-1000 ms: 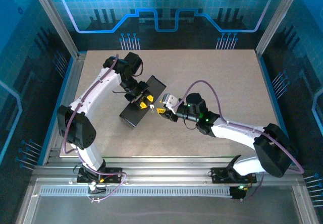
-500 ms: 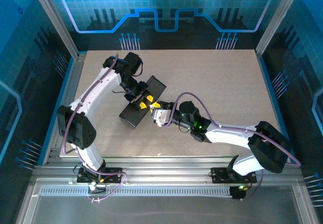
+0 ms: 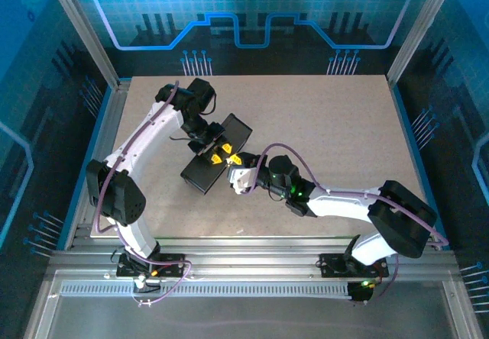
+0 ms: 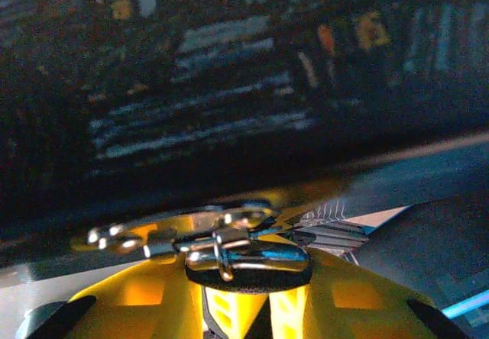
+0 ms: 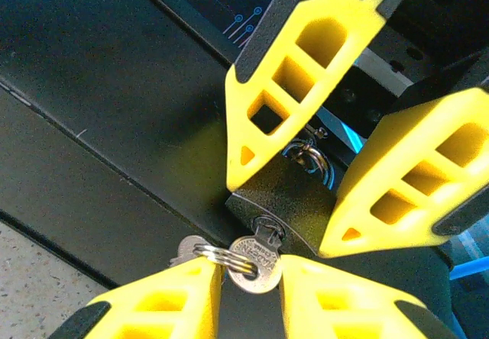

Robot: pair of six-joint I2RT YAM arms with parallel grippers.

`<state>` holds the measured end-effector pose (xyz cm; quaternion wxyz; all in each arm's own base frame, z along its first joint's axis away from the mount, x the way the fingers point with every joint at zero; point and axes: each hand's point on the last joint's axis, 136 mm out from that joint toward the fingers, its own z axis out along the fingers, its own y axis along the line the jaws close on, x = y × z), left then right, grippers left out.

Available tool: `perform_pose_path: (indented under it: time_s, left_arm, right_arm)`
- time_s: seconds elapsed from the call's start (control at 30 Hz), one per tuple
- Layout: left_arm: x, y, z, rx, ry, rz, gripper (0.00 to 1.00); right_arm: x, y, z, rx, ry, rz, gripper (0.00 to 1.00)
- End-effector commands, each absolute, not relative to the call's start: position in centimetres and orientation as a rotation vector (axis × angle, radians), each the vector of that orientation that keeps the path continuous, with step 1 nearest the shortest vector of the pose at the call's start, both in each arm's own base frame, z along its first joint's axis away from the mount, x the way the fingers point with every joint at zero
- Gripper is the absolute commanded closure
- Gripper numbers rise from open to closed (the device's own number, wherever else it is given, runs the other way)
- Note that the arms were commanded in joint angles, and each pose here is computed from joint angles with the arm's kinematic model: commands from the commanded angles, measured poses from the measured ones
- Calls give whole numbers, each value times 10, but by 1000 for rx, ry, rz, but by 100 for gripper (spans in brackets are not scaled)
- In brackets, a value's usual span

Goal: Unlock the padlock with the key

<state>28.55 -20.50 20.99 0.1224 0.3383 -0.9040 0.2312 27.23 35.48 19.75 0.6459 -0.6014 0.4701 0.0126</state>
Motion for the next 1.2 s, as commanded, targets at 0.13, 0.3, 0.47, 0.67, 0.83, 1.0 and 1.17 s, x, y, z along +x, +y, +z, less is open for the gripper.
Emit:
perform_pose_path:
  time_s: [0.13, 0.3, 0.47, 0.67, 0.83, 1.0, 1.17]
  left_arm:
    - [285, -211, 229, 947, -2633, 764, 94]
    - [285, -210, 229, 951, -2631, 765, 94]
    - [285, -212, 229, 952, -2627, 770, 94]
    - [284, -213, 229, 955, -2619, 776, 94]
    - [283, -214, 227, 958, -2615, 775, 94]
    - [282, -214, 227, 959, -2612, 772, 94]
    - [283, -213, 225, 976, -2612, 778, 94]
  right_arm:
    - [272, 361, 213, -1317, 1022, 12, 78]
    - [269, 363, 213, -1328, 1023, 23, 82]
    - [267, 368, 214, -1324, 1035, 45, 86]
    - [265, 377, 215, -1312, 1051, 66, 88]
    - [267, 384, 219, -1277, 1079, 75, 91]
    - [273, 386, 227, -1218, 1125, 98, 96]
    - [280, 381, 241, -1057, 1262, 219, 100]
